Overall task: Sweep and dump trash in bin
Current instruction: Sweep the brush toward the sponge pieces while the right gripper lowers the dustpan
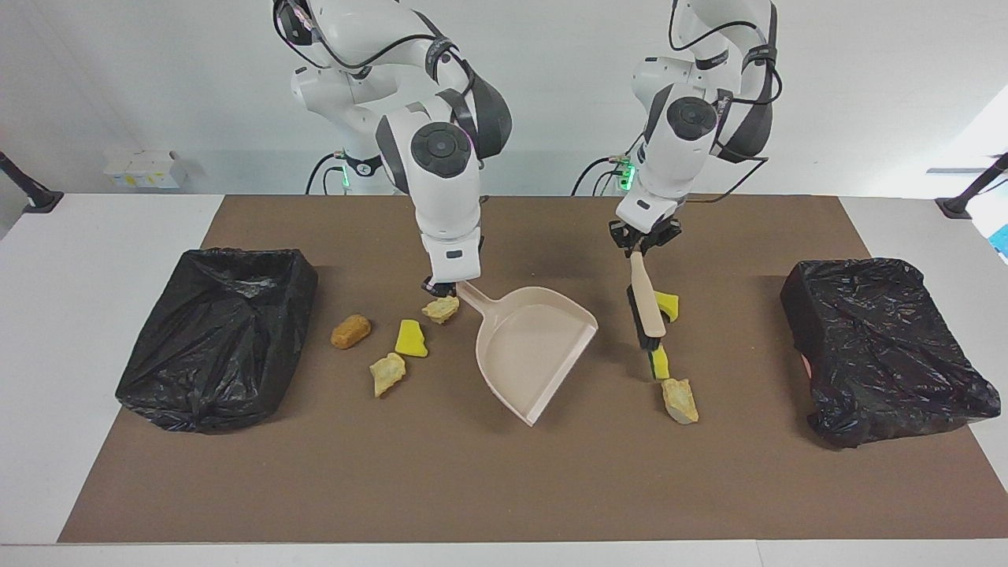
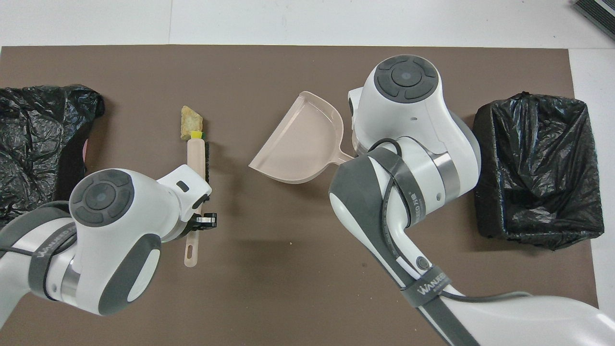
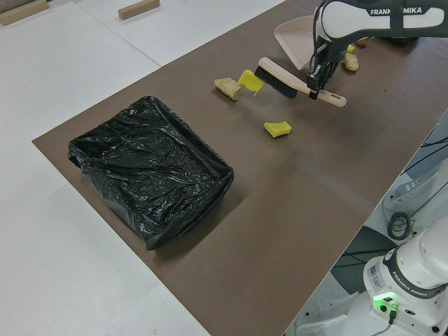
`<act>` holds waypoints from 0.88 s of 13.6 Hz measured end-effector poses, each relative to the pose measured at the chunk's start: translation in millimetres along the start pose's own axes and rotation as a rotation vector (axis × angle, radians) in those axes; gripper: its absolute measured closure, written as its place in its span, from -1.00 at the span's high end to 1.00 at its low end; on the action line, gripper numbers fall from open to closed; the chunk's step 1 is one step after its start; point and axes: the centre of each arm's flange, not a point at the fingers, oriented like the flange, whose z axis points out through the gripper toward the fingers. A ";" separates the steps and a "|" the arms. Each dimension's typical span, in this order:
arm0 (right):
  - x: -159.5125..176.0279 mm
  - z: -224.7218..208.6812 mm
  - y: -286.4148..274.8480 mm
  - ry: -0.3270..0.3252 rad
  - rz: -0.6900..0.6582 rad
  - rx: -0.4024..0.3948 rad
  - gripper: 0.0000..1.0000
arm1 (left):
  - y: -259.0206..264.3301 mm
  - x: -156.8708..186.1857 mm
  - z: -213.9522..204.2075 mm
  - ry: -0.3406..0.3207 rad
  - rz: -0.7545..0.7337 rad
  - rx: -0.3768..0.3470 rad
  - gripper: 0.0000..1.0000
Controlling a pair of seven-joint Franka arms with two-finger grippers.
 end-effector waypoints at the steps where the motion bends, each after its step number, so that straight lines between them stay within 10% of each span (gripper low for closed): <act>1: -3.1 4.2 -4.3 -0.021 -0.048 -0.007 -0.37 | -12.8 4.0 -0.1 0.002 0.026 0.004 -0.48; 12: -43.0 69.9 -36.0 -0.142 -0.390 -0.165 -0.37 | -84.5 91.7 36.1 0.081 0.260 0.023 -0.48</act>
